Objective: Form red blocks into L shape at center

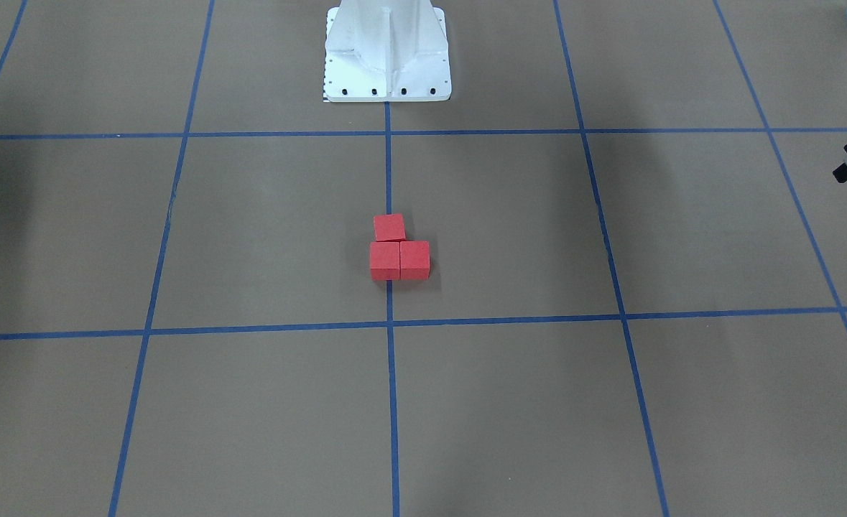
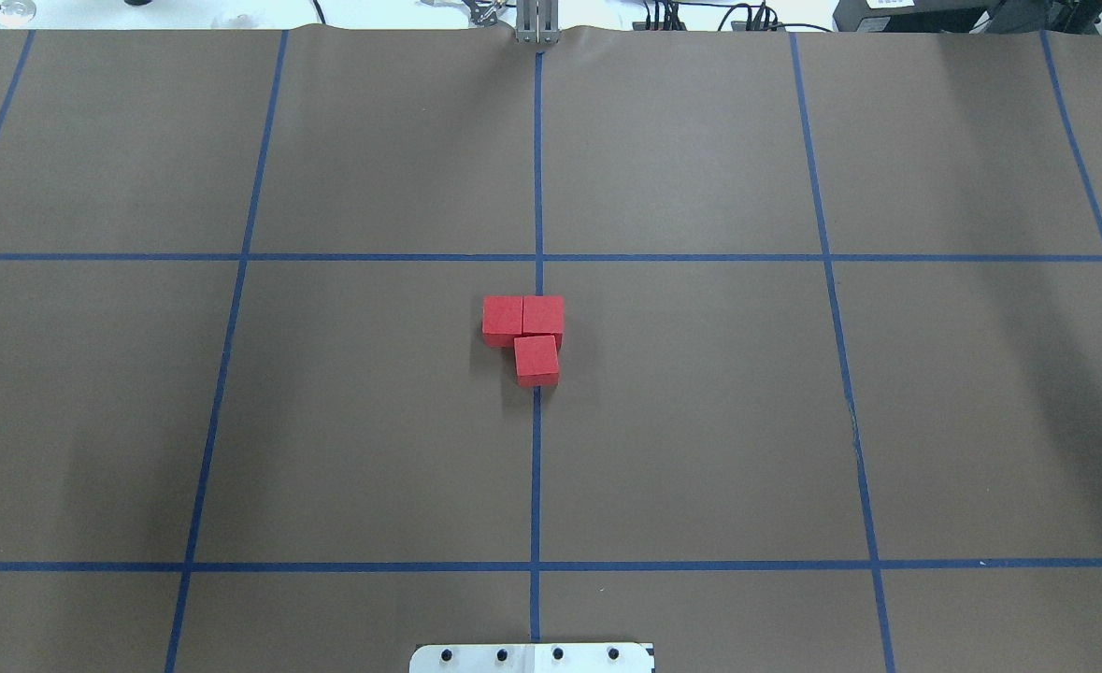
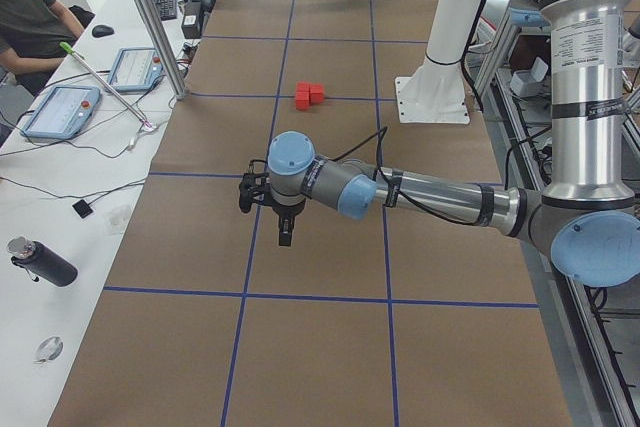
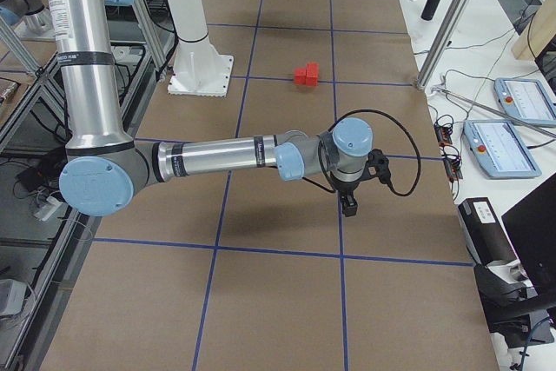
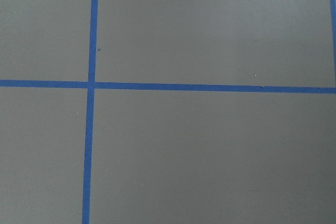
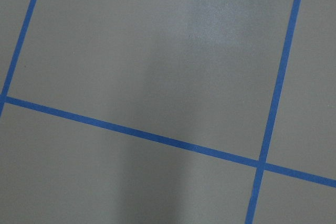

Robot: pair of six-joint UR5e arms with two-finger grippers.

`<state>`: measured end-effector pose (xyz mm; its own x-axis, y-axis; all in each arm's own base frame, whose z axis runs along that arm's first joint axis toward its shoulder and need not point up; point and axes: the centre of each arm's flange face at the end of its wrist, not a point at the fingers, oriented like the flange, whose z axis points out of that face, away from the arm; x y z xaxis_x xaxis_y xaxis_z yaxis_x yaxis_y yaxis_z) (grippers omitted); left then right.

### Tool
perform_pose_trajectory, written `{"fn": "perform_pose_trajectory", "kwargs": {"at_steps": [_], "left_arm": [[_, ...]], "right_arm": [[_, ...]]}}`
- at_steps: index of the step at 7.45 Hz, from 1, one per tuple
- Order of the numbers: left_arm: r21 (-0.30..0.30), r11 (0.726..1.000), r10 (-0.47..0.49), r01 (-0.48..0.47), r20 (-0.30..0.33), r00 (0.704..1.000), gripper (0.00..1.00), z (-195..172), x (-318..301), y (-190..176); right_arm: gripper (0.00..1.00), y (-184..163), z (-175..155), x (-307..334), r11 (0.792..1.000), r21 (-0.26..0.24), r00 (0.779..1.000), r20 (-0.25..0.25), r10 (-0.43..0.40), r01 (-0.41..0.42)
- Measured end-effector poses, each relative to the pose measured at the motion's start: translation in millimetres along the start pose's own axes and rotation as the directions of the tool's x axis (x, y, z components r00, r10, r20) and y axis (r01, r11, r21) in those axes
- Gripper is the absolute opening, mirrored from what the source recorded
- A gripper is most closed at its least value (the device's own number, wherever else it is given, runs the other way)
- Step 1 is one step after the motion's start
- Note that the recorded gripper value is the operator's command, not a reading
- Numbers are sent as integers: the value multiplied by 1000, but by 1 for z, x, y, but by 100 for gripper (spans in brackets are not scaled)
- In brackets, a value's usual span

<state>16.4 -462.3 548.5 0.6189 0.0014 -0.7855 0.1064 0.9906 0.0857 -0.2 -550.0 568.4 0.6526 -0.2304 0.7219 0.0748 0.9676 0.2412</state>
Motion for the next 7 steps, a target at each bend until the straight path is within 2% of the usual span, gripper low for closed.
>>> {"fn": "perform_pose_trajectory", "kwargs": {"at_steps": [7], "left_arm": [[1,1000,3,-3,-1,1000,100,0,1,0]], "right_arm": [[100,1,0,0,1000,6,1000,0,-7,7]]}}
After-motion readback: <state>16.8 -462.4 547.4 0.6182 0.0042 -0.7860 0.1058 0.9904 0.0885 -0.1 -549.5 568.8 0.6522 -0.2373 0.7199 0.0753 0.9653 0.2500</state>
